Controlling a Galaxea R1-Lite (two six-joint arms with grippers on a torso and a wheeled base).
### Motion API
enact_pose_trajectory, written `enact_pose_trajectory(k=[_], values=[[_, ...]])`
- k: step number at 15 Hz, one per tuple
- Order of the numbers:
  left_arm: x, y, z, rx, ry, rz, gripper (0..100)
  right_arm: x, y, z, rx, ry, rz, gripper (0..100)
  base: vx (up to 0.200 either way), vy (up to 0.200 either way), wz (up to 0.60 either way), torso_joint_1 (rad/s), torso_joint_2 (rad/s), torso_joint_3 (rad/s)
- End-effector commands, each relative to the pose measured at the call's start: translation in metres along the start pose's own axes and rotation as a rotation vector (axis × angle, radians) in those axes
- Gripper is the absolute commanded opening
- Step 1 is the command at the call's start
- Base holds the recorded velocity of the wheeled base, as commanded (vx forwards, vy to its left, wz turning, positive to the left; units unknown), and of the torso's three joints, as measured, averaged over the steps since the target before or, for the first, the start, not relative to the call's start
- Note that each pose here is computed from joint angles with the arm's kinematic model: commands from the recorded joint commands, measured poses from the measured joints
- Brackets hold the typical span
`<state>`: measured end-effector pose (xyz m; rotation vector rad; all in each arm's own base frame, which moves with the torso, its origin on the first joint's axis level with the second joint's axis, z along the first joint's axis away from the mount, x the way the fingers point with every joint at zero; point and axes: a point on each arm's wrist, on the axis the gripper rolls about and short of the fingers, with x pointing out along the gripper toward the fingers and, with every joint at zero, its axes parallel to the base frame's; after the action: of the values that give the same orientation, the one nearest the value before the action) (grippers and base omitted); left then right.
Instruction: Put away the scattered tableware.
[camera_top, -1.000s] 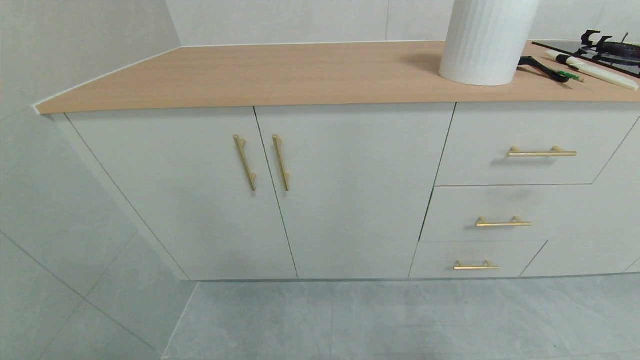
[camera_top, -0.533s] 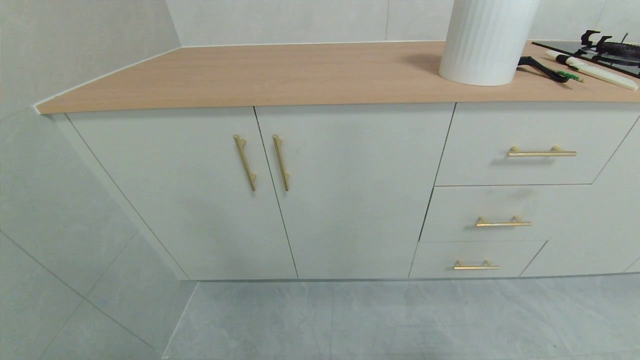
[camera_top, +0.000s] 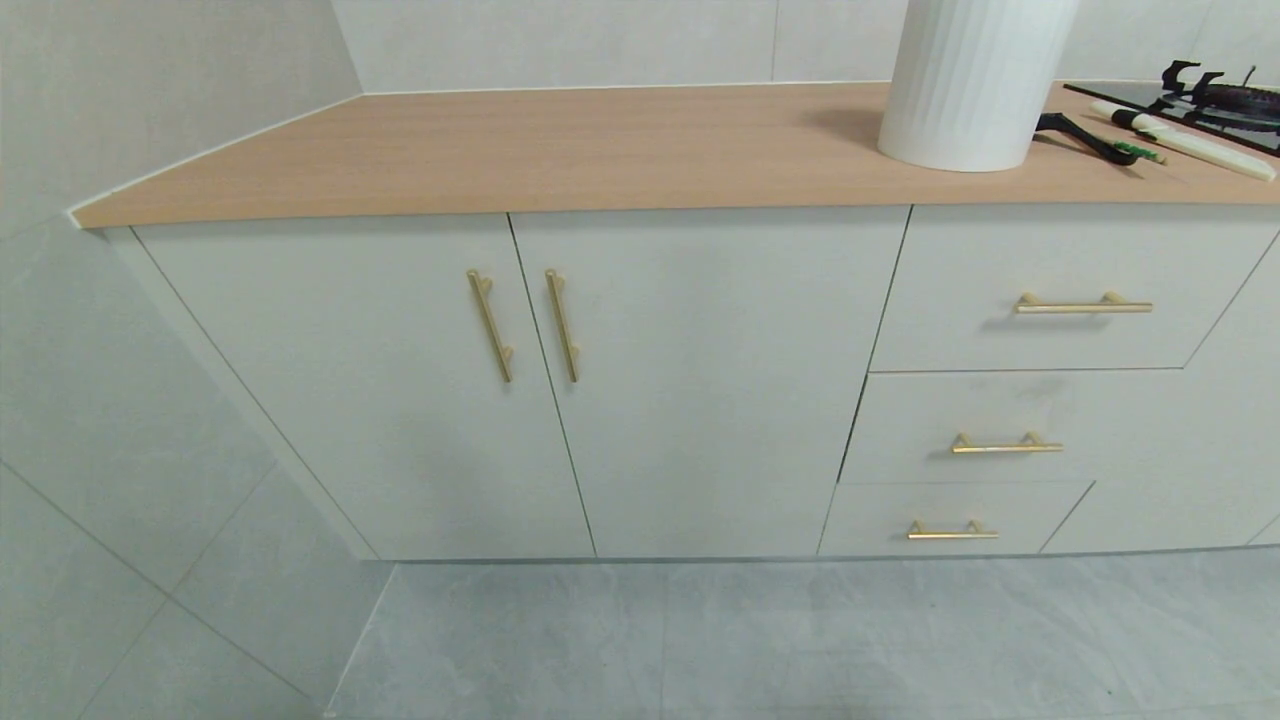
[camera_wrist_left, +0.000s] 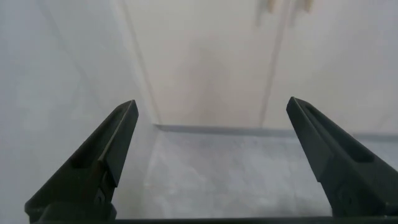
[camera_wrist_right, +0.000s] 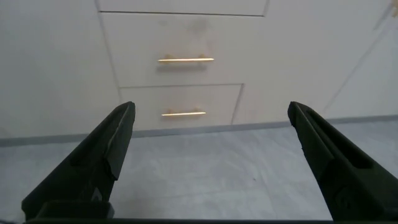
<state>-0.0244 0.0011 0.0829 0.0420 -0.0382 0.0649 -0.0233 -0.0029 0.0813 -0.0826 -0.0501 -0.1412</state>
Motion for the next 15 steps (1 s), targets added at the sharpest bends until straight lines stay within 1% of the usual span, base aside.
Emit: enact_pose_trajectory(k=[1, 2, 3, 4, 6, 7, 15], values=[[0.0009, -0.0016, -0.0066, 0.007, 0.037, -0.058, 100, 0.0003, 0.0010, -0.0001, -0.003, 0.000, 0.046, 100, 0.000, 0.000, 0.00, 0.000, 0.00, 0.000], [0.0009, -0.0017, -0.0066, 0.010, 0.037, -0.063, 100, 0.0003, 0.0019, -0.0009, -0.001, 0.007, 0.077, 100, 0.000, 0.000, 0.00, 0.000, 0.00, 0.000], [0.0009, -0.0017, -0.0066, 0.007, 0.037, -0.061, 100, -0.0004, 0.0038, -0.0070, 0.007, 0.067, 0.155, 100, 0.000, 0.000, 0.00, 0.000, 0.00, 0.000], [0.0010, -0.0017, -0.0071, 0.000, 0.040, -0.061, 100, -0.0002, 0.0038, -0.0060, 0.056, 0.058, 0.156, 100, 0.000, 0.000, 0.00, 0.000, 0.00, 0.000], [0.0010, -0.0017, -0.0068, -0.031, 0.038, -0.062, 100, -0.0003, 0.0038, -0.0059, 0.067, 0.056, 0.154, 100, 0.000, 0.000, 0.00, 0.000, 0.00, 0.000], [0.0011, -0.0017, -0.0066, -0.036, 0.038, -0.060, 100, -0.0002, 0.0038, -0.0058, 0.066, 0.057, 0.154, 100, 0.000, 0.000, 0.00, 0.000, 0.00, 0.000], [0.0010, -0.0017, -0.0067, -0.037, 0.037, -0.062, 100, -0.0003, 0.0038, -0.0059, 0.067, 0.056, 0.154, 100, 0.000, 0.000, 0.00, 0.000, 0.00, 0.000]])
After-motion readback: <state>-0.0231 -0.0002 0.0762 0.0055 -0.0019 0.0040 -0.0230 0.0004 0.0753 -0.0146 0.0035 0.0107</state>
